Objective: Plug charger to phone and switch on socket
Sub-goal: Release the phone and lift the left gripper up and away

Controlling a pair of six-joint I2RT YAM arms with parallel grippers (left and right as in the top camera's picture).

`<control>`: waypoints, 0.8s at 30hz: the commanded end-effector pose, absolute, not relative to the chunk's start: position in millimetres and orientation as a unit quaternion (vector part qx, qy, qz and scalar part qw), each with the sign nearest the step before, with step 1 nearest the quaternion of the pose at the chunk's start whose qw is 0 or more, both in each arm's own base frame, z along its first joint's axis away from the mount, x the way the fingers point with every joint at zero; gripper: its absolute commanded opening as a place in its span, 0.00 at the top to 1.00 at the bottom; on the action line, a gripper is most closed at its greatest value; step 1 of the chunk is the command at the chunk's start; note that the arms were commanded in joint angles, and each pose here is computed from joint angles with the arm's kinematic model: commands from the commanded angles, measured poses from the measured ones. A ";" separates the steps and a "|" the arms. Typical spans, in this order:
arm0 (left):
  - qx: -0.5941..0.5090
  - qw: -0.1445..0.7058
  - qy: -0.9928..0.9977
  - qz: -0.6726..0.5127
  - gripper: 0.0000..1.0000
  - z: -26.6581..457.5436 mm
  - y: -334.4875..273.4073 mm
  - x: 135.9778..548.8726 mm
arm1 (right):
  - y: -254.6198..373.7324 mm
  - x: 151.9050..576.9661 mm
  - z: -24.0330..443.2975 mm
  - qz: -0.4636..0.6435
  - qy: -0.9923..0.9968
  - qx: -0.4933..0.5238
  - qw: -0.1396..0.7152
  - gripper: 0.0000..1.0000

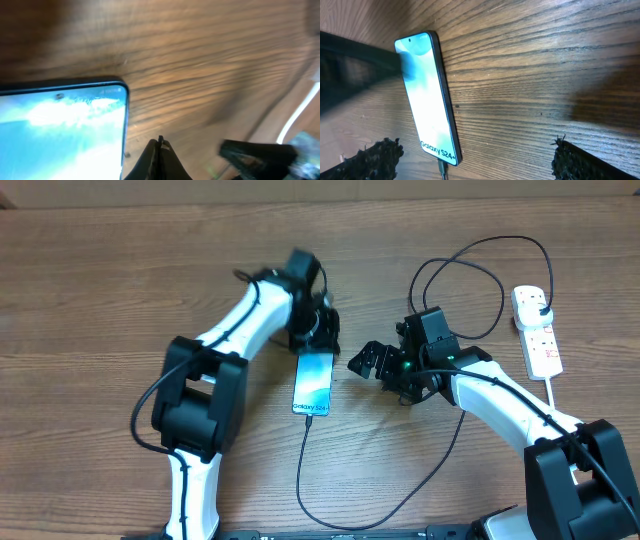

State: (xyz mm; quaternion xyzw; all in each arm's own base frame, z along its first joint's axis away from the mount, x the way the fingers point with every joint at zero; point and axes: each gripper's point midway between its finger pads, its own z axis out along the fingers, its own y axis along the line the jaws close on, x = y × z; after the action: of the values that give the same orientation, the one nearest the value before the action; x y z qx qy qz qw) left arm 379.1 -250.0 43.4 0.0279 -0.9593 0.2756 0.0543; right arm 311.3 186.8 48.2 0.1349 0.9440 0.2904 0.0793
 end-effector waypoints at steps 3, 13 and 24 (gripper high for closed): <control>0.032 -0.020 -0.956 0.290 0.96 105.0 -229.1 428.5 | 185.3 315.2 51.7 0.290 0.944 0.133 0.089 0.00; 0.108 -0.032 -0.977 0.180 0.85 90.0 -145.5 442.8 | 185.2 315.2 51.7 0.290 0.944 0.133 0.089 0.00; 0.134 -0.030 -0.980 0.141 0.00 85.1 -114.2 442.5 | 185.2 315.2 51.7 0.290 0.944 0.133 0.089 0.00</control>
State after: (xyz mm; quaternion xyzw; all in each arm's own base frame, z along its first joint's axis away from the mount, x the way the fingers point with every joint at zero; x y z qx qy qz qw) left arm 439.4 -116.7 78.1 0.1425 -0.9782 0.1507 -0.0151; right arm 311.3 186.8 48.2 0.1349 0.9440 0.2904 0.0793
